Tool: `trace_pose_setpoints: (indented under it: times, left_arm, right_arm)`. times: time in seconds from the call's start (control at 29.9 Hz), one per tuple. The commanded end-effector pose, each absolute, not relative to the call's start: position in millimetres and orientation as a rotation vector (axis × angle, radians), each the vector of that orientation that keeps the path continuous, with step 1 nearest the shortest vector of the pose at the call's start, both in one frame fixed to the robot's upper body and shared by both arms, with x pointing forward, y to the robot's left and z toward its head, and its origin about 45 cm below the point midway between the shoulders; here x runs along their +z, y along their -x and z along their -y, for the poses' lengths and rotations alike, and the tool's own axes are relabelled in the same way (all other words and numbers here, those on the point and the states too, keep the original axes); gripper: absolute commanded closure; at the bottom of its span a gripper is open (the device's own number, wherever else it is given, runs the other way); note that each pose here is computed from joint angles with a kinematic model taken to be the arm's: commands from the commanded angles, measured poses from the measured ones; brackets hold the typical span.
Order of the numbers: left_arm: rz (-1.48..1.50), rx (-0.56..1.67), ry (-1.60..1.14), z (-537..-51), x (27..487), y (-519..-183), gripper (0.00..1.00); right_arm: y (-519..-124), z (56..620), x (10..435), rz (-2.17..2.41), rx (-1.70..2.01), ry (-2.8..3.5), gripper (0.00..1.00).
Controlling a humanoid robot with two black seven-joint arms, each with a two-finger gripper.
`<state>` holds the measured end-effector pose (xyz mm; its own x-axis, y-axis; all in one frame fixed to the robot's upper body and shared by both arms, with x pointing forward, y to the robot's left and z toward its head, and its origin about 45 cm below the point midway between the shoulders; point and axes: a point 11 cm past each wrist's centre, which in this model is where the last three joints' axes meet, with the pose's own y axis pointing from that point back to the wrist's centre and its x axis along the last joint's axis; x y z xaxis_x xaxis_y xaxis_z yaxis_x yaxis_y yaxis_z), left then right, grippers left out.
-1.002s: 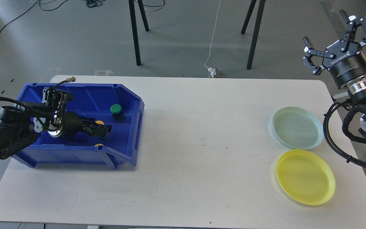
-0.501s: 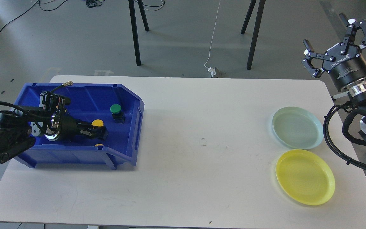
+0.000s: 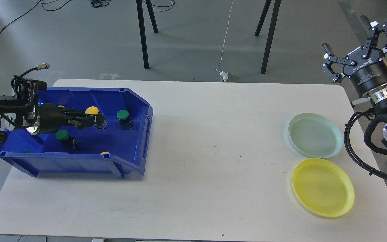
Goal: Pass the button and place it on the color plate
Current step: 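Lift the bottle and extend it toward the right gripper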
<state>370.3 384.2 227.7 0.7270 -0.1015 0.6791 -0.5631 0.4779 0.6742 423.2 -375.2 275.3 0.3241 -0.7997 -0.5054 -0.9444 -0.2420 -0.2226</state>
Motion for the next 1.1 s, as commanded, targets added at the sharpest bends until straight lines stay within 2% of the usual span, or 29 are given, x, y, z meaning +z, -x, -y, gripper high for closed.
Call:
trace_pose_setpoints:
  times: [0.0, 0.17, 0.27, 0.4, 0.47, 0.63, 0.73, 0.94, 1.07]
  left_arm:
    - [0.766, 0.342, -0.934, -369.0, 287.1, -359.0, 0.96]
    - [0.677, 0.39, -0.628, -313.4, 325.2, -349.4, 0.97]
    - [0.57, 0.371, -0.375, -255.6, 339.9, -349.2, 0.97]
    - [0.415, 0.324, -0.131, -179.0, 332.1, -354.5, 0.97]
    - [0.354, 0.344, -0.08, -158.4, 319.8, -365.4, 0.97]
    - [0.218, 0.368, -0.027, -124.7, 275.7, -371.4, 0.96]
    - [0.205, 0.375, 0.004, -120.4, 276.3, -370.8, 0.96]
    - [0.201, 0.369, 0.01, -120.1, 277.0, -369.7, 0.96]
    - [0.197, 0.369, 0.015, -118.8, 277.8, -370.2, 0.96]
  right_arm:
    - [-422.6, 375.7, 276.1, -1.53, 0.393, 2.114, 0.01]
    - [-412.3, 386.2, 275.5, -1.55, 0.375, 2.168, 0.01]
    - [-403.3, 386.1, 278.8, -1.542, 0.353, 2.223, 0.01]
    - [-373.0, 385.4, 276.8, -1.531, 0.316, 2.388, 0.01]
    - [-356.9, 376.4, 275.6, -1.488, 0.335, 2.445, 0.01]
    - [-315.9, 336.9, 262.3, -1.33, 0.35, 2.655, 0.01]
    - [-303.1, 312.0, 254.4, -1.242, 0.312, 2.75, 0.01]
    - [-303.7, 267.3, 239.1, -1.146, 0.401, 2.684, 0.01]
    - [-313.4, 226.4, 245.4, -1.028, 0.409, 2.679, 0.01]
